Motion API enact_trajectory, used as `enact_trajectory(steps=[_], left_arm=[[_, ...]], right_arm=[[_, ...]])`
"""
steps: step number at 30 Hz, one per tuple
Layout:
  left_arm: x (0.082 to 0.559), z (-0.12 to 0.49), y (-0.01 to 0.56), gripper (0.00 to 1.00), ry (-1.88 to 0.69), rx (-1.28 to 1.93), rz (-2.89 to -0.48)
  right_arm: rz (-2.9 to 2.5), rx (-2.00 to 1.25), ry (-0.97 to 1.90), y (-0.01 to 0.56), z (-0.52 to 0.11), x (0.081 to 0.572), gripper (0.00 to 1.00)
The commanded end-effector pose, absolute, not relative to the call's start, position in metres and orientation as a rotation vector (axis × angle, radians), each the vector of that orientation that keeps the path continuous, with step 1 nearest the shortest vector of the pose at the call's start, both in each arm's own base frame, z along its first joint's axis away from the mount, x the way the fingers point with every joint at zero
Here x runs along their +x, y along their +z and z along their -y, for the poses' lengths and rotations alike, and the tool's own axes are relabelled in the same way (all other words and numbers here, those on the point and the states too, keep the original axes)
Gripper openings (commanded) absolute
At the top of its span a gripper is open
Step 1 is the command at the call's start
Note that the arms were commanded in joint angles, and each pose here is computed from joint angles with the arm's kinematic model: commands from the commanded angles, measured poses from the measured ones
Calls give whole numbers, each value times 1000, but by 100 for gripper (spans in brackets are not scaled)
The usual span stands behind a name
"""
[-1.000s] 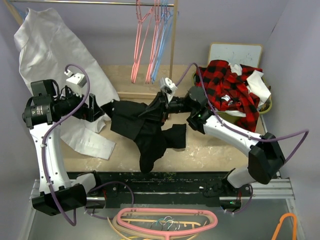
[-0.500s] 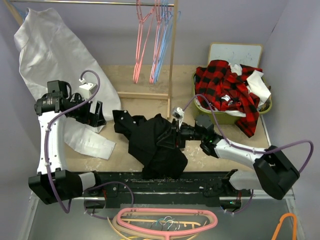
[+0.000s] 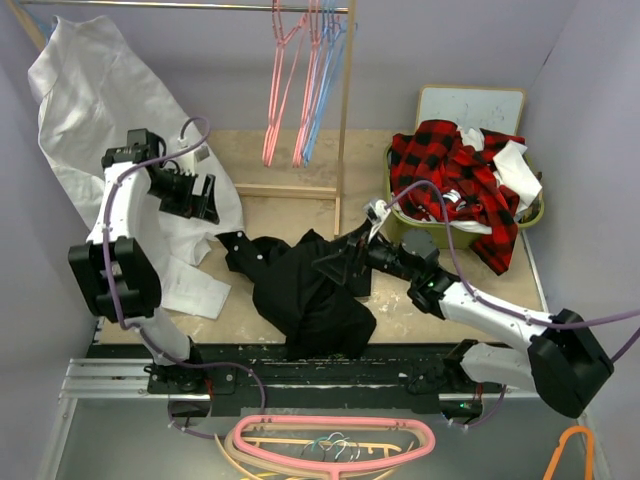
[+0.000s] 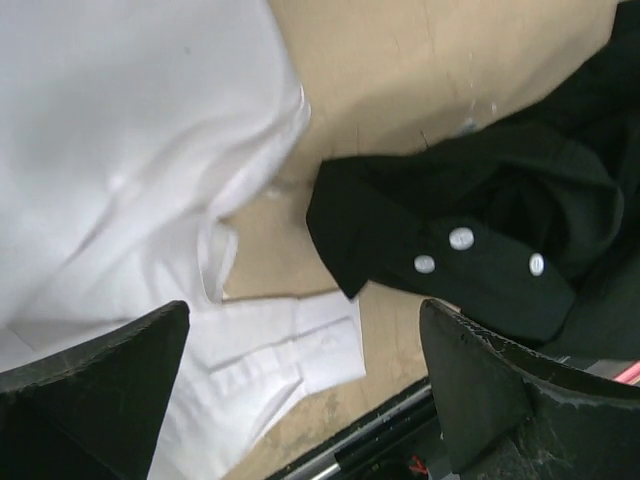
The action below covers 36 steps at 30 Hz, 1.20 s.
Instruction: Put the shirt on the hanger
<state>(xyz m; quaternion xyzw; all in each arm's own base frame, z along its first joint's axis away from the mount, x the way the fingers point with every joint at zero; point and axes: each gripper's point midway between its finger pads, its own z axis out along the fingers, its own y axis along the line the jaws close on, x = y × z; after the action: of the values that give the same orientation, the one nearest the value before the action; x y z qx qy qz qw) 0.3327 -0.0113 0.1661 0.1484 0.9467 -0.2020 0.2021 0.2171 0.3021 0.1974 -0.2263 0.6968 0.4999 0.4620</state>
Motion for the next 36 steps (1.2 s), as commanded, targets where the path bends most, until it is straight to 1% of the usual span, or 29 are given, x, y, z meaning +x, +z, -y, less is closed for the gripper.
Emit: enact_trajectory(steps=[1, 5, 9, 17, 18, 19, 20, 21, 22, 23, 24, 25, 27, 30, 33, 36], left_arm=[[359, 26, 168, 100, -665, 393, -2647], [358, 50, 159, 97, -748, 442, -2678], [348, 53, 133, 91, -685, 439, -2767], [320, 65, 117, 80, -729, 477, -2838], [316, 65, 114, 79, -725, 480, -2855], [312, 64, 110, 75, -724, 485, -2867], [310, 64, 108, 67, -724, 485, -2875], [308, 64, 108, 54, -726, 488, -2876], [307, 65, 110, 38, -732, 493, -2871], [307, 67, 114, 24, -743, 500, -2854], [308, 69, 120, 10, -756, 507, -2830], [308, 72, 127, 0, -767, 514, -2806], [304, 80, 146, 0, -829, 560, -2732], [285, 97, 181, 0, -925, 682, -2587], [253, 101, 200, 0, -865, 864, -2476], [230, 94, 203, 0, -763, 977, -2427]], right_arm=[[-1541, -487, 1152, 252, -311, 257, 100], [-1505, -532, 1243, 253, -329, 256, 100], [-1479, -539, 1338, 253, -340, 253, 100], [-1486, -589, 1419, 244, -348, 243, 100], [-1489, -590, 1420, 242, -347, 241, 100], [-1488, -593, 1418, 242, -346, 240, 100], [-1489, -592, 1414, 241, -345, 240, 100], [-1490, -592, 1413, 241, -345, 240, 100], [-1492, -593, 1411, 239, -344, 239, 100], [-1494, -592, 1411, 239, -344, 239, 100], [-1496, -596, 1413, 238, -345, 239, 100], [-1500, -603, 1417, 237, -346, 239, 100], [-1510, -616, 1427, 234, -348, 238, 100], [-1524, -594, 1410, 233, -350, 245, 100], [-1615, -473, 1297, 226, -349, 276, 100], [-1718, -338, 1071, 215, -342, 318, 100]])
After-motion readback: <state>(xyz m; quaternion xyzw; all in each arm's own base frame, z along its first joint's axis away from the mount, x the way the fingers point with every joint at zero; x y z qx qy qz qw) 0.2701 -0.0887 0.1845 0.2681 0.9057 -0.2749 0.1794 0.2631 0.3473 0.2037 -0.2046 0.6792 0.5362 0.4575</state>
